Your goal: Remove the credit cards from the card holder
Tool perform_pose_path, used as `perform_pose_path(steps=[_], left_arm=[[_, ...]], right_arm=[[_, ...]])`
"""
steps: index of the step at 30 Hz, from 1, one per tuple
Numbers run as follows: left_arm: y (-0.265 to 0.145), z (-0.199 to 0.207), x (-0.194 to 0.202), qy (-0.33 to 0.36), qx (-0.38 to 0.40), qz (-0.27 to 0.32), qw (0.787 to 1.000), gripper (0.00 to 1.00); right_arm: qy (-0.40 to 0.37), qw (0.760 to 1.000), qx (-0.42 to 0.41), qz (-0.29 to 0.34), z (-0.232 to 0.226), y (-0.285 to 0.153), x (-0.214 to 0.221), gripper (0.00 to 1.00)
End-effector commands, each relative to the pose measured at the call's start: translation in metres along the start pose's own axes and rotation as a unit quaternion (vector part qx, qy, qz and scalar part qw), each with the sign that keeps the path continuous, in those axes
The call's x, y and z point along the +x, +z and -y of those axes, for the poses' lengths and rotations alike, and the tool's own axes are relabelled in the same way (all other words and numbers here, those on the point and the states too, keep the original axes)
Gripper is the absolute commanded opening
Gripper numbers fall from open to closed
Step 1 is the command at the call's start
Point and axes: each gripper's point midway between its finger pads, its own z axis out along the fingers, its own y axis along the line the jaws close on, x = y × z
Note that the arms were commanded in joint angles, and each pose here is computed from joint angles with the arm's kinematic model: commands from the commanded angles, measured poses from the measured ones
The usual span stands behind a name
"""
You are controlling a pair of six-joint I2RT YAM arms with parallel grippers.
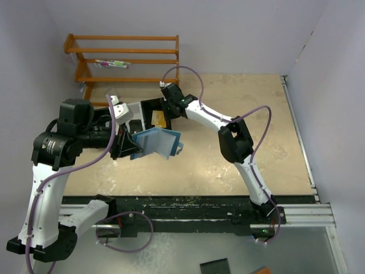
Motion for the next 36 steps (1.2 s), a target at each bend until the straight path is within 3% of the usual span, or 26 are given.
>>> perform_pose_path(steps=[1, 3, 6, 14, 21, 28, 30, 33, 36], left_arm=[[-0.008, 0.012, -0.018, 0.031, 0.012, 0.029, 0.999, 0.0], [-0.008, 0.012, -0.018, 0.031, 0.011, 0.029, 0.999, 0.0], [-0.009, 0.012, -0.018, 0.032, 0.01, 0.028, 0.999, 0.0], [-0.006, 0.011, -0.018, 0.029, 0.017, 0.028, 0.999, 0.0], [-0.005, 0.01, -0.016, 0.027, 0.016, 0.025, 0.999, 0.0], [0.0, -0.003, -0.007, 0.023, -0.001, 0.014, 1.0, 0.0], [0.003, -0.004, -0.005, 0.02, 0.002, 0.011, 1.0, 0.0], [0.006, -0.006, -0.002, 0.015, 0.008, 0.009, 1.0, 0.0], [0.009, -0.008, -0.001, 0.014, 0.012, 0.004, 1.0, 0.0]], right_arm=[[0.011, 0.998, 0.019, 0.052, 0.008, -0.02, -0.03, 0.2], [0.013, 0.998, 0.028, 0.048, 0.012, -0.02, -0.026, 0.07], [0.02, 0.999, 0.034, 0.027, 0.017, -0.025, -0.011, 0.0], [0.049, 0.992, 0.112, 0.025, 0.068, -0.07, 0.02, 0.0], [0.111, 0.98, 0.165, 0.011, 0.142, -0.106, 0.07, 0.0], [0.113, 0.978, 0.172, 0.028, 0.181, -0.131, 0.077, 0.01], [0.111, 0.979, 0.167, 0.027, 0.179, -0.132, 0.073, 0.1], [0.116, 0.98, 0.161, 0.03, 0.175, -0.137, 0.06, 0.37], [0.126, 0.977, 0.164, 0.052, 0.172, -0.161, 0.039, 0.53]])
